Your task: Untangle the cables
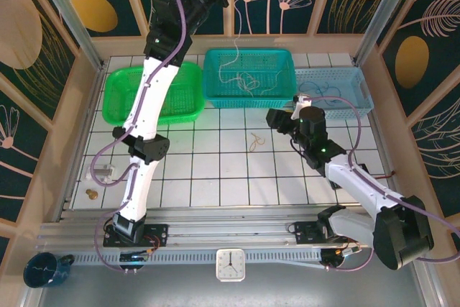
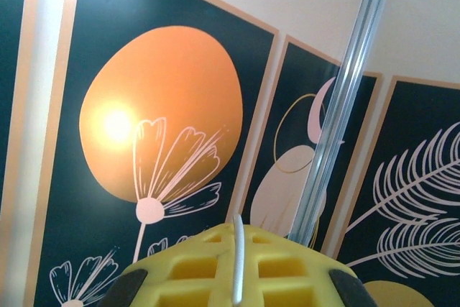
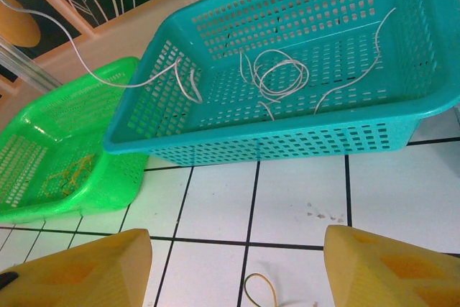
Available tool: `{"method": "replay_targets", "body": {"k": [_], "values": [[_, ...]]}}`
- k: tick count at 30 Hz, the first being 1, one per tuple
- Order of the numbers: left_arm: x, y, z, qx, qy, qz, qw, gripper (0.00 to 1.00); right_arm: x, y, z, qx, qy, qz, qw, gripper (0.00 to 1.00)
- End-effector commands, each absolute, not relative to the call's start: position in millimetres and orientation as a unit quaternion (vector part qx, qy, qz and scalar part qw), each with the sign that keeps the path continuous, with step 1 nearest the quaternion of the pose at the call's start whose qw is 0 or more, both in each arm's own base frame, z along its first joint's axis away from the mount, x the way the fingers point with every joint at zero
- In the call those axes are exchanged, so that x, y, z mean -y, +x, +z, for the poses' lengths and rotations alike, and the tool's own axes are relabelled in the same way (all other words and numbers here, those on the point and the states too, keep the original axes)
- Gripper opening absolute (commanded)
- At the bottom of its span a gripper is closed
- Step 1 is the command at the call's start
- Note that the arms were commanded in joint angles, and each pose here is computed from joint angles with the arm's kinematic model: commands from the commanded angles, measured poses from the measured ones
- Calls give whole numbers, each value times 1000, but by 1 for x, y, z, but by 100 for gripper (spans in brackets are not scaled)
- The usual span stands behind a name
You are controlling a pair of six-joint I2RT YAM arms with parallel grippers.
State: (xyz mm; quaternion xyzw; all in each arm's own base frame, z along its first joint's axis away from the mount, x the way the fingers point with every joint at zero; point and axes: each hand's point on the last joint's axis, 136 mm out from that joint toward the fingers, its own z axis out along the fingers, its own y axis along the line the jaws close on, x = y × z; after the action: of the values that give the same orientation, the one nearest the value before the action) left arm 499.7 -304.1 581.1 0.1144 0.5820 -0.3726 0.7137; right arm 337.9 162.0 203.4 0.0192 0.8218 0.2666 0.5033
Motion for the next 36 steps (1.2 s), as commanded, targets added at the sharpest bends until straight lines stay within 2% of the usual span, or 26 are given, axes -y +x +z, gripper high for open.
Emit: {"method": "replay_targets", "body": {"k": [1,8,15,20,25,28,31,34,36], "values": [[306,516,569,-579,114,-360,723,0,-157,334,204,-820,27,270,504,65],[330,564,472,-665,126,-324,662,0,-154,336,207,-818,31,275,504,65],[343,584,400,-724,132,-307,604,0,-146,336,210,-816,35,272,508,64],[348,592,361,-754,135,-296,571,10,-143,338,208,-817,39,273,507,64],[356,594,332,-772,141,-297,544,15,-143,340,207,-817,40,273,506,64],[361,592,325,-776,146,-294,538,23,-143,340,206,-818,41,273,505,65],[362,591,326,-777,148,-291,539,35,-143,341,206,-818,42,273,505,64],[356,589,338,-774,140,-280,550,55,-143,342,207,-818,41,273,505,65],[346,586,352,-774,131,-263,561,72,-143,342,206,-818,41,274,505,64]]}}
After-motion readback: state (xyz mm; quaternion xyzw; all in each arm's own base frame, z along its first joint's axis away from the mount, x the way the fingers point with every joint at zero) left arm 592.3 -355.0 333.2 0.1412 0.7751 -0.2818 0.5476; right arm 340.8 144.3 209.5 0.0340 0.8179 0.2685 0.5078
